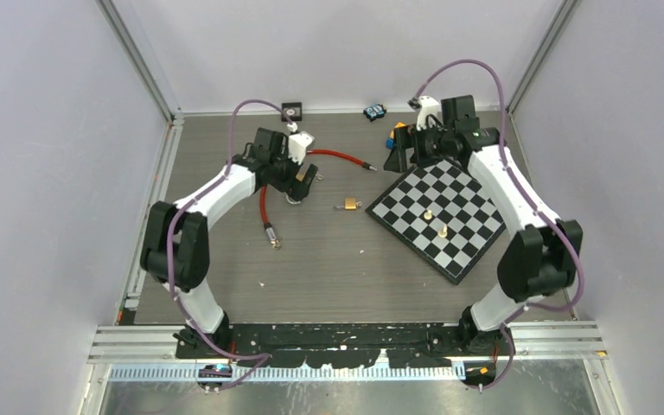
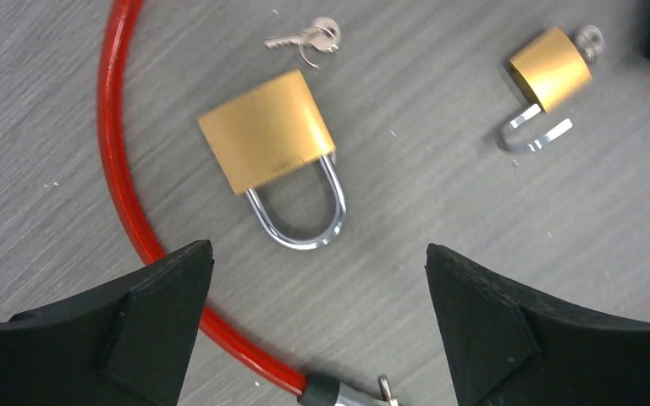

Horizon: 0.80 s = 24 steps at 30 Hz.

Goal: Unlock with the key

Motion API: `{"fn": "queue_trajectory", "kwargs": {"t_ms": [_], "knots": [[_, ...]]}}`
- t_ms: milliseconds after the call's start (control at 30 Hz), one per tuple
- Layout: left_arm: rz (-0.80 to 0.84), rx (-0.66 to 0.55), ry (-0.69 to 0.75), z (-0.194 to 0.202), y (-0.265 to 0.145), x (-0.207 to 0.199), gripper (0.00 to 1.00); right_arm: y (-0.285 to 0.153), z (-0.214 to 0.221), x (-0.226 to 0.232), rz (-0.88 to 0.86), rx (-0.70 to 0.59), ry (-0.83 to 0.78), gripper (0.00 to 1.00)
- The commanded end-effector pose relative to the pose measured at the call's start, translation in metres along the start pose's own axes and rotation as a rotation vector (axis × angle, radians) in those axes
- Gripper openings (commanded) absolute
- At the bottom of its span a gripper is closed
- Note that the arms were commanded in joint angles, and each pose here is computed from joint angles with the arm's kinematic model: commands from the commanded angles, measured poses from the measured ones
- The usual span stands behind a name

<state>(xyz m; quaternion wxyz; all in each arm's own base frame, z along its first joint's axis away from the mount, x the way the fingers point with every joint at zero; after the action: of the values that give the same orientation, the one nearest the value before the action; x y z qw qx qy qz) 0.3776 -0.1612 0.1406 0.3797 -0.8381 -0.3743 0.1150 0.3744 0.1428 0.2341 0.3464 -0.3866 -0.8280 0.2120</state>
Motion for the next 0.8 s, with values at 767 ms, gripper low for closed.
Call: {"fn": "queue_trajectory", "kwargs": {"t_ms": [767], "knots": [[-0.119, 0.292, -0.139, 0.003, 0.101, 0.019, 1.0, -0.034, 0.034, 0.013, 0.014, -0.142, 0.029, 0.96]]}}
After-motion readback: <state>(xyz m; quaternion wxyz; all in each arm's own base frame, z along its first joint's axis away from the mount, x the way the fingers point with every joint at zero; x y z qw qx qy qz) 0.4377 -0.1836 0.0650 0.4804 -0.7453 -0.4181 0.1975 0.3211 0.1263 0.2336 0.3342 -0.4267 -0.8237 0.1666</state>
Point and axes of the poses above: each gripper's point midway between its finger pads, its own y axis out along the fingers, its own x axis along the line the jaws close on, z = x × y, the point moved 4 cm from there along -y, back along the fingers, and after that the axes turned 6 degrees about y, right-handed, at the moved point
